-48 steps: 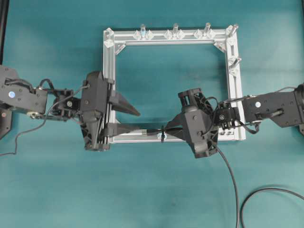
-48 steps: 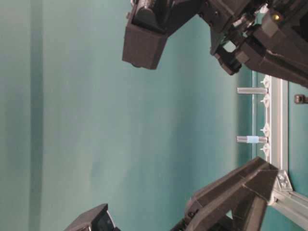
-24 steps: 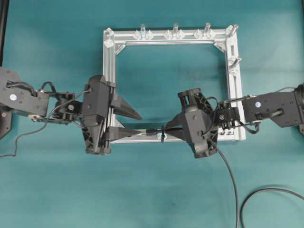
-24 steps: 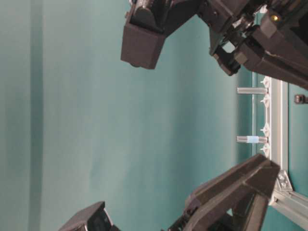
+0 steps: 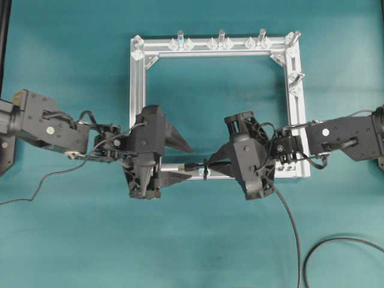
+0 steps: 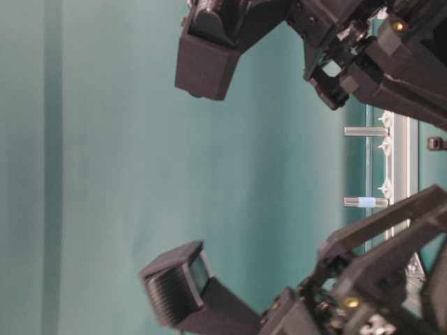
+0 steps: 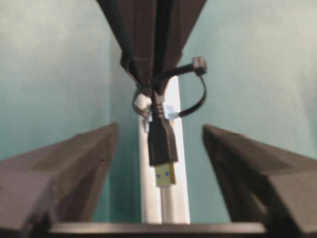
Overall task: Insert the wire through the string loop located in the center.
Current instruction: 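Move the left gripper right and grasp the plug tip past the loop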
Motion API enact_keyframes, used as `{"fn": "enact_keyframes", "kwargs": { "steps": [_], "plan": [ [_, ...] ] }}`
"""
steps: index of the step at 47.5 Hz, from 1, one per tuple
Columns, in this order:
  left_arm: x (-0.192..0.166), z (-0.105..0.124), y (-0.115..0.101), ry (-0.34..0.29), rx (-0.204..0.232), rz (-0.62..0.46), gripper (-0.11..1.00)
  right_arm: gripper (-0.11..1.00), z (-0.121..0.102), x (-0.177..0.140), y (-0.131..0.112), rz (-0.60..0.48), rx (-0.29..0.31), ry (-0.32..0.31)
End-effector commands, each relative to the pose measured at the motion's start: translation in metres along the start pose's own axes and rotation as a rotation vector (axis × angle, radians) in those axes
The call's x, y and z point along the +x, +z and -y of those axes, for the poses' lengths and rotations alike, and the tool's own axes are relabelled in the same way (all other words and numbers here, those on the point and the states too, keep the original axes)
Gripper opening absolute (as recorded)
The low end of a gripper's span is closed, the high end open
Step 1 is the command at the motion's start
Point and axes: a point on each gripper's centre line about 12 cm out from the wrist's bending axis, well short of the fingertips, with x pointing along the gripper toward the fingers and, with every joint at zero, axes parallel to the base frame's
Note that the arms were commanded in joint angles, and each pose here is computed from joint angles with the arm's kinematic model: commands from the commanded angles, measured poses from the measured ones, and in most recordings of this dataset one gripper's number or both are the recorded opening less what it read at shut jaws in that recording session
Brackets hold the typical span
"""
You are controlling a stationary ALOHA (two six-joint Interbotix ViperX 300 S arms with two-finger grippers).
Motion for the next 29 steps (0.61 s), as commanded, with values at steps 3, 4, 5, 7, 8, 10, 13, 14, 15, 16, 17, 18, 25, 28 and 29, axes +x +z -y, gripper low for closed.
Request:
{"fn": "enact_keyframes", "kwargs": {
  "steps": [3,4,5,7,8,10,13,14,15,16,17,18,25,28,29],
  "plan": [
    [0.0031,0.0021,0.0057,-0.004,-0.005,-0.005,0.85,0.07,0.001,-0.0026,0.0105,0.037,-0.001,-0.002],
    [0.0035,0.0021,0.005,-0.004,-0.005,-0.008,0.86,0.07,0.001,-0.0026,0.0105,0.037,-0.001,-0.002],
    [0.0035,0.0021,0.0048,-0.004,-0.005,-0.01,0.86,0.07,0.001,-0.0026,0.0105,0.037,-0.001,-0.002],
    [0.0035,0.0021,0.0048,-0.004,-0.005,-0.01,0.86,0.07,0.0009,-0.0026,0.0099,0.035,-0.001,-0.002],
    [0.0034,0.002,0.004,-0.004,-0.005,-0.013,0.86,0.07,0.0015,-0.0026,0.01,0.037,0.0,-0.003],
    [0.0035,0.0021,0.0046,-0.004,-0.005,-0.011,0.86,0.07,0.0009,-0.0027,0.0096,0.037,-0.001,-0.002],
    [0.0038,0.002,0.0041,-0.004,-0.005,-0.013,0.86,0.07,0.0008,-0.0028,0.0093,0.038,-0.001,-0.001],
    [0.0035,0.0021,0.0044,-0.004,-0.005,-0.013,0.86,0.07,0.0008,-0.0028,0.0095,0.04,-0.001,-0.001],
    [0.0035,0.0021,0.0044,-0.004,-0.003,-0.013,0.86,0.07,0.0008,-0.0028,0.0095,0.04,-0.001,-0.001],
    [0.0038,0.002,0.0041,-0.004,-0.003,-0.013,0.86,0.07,0.0008,-0.0028,0.0097,0.041,-0.001,-0.001],
    [0.0038,0.002,0.0039,-0.004,-0.003,-0.014,0.86,0.07,0.0008,-0.0028,0.0097,0.041,-0.001,-0.001],
    [0.0035,0.0021,0.0044,-0.004,-0.003,-0.013,0.86,0.07,0.0008,-0.0028,0.0097,0.041,-0.001,-0.001],
    [0.004,0.0022,0.0052,-0.004,-0.003,-0.011,0.86,0.07,0.0007,-0.003,0.0084,0.038,-0.001,-0.001],
    [0.0049,0.0022,0.0056,-0.004,-0.003,-0.01,0.86,0.07,0.0007,-0.003,0.0089,0.043,-0.001,-0.001],
    [0.0057,0.0022,0.0051,-0.004,-0.003,-0.013,0.86,0.07,0.0007,-0.003,0.0091,0.044,-0.001,-0.001]
  ]
}}
